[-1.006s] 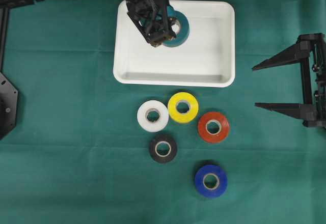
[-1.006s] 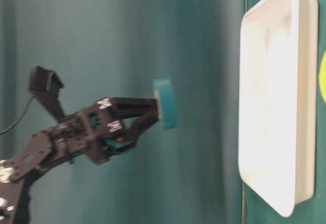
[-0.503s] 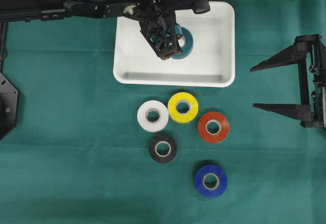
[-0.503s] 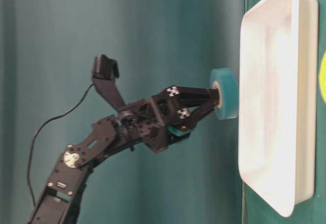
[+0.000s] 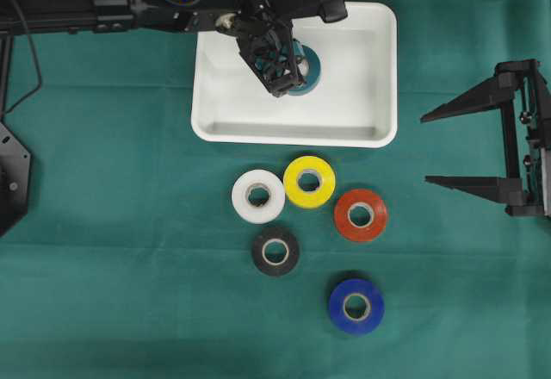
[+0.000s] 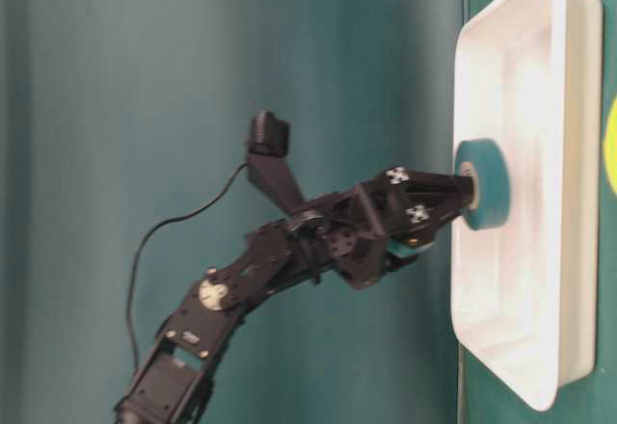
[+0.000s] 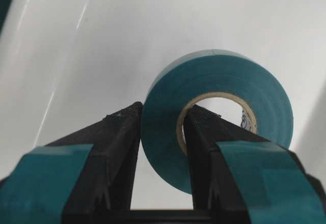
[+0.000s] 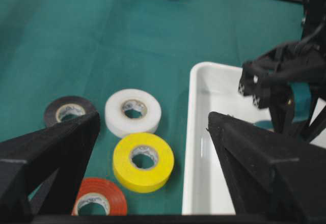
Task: Pick up the tape from a random location and place it into the white case.
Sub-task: 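Lower the teal roll onto the tray floor and open the left gripper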
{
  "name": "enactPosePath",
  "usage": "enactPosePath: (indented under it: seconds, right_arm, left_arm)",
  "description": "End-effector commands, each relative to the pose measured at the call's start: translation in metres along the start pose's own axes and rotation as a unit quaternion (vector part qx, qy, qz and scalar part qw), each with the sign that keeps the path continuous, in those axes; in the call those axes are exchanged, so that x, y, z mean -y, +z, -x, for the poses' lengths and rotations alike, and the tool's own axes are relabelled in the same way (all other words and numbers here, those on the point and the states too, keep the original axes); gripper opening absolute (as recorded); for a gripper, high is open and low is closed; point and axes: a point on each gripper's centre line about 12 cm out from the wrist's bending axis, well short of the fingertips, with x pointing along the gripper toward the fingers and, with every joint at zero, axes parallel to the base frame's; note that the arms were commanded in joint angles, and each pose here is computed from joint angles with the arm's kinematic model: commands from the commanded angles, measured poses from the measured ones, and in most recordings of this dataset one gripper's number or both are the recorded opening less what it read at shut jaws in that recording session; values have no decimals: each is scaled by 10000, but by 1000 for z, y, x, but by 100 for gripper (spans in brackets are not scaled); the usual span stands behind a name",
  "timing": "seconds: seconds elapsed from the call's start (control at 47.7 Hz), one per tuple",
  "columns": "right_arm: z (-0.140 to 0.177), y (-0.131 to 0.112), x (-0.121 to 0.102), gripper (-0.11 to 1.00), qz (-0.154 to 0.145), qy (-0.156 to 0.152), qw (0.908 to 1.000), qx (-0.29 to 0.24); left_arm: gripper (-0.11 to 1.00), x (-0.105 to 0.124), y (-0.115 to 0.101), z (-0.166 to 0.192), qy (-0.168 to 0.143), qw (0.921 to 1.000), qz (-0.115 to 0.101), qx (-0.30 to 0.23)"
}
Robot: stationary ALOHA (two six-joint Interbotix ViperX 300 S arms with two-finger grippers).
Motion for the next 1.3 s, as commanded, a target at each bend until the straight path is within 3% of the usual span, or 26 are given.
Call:
enactPosePath:
  seconds: [0.0,0.21,0.733,0.775,0.943,1.027,1.278]
  right_arm:
    - [0,12,0,91,0,1,9999,169]
    - [0,12,0,91,-2,-7,9999,169]
    - [-1,12,0,91,14,-6,9999,169]
    - [0,12,0,91,14,-6,9998,176]
    - [-1,12,0,91,15,1,9999,169]
    - [-1,12,0,91,15,1,9999,169]
    - [-1,12,0,91,15,1,9999,169]
  left_arm:
    - [21,-1,9,6,18,9998,-61,183]
    - [21,0,5,-1,11,9998,-190,107]
    - [22,0,1,-1,-15,9999,-129,-45]
    - [28,0,1,-1,-15,9999,-136,-45]
    - [78,-1,3,0,-2,9999,-136,46]
    - [95,-1,4,0,-8,9999,-144,77]
    - [94,-1,3,1,-1,9999,-144,61]
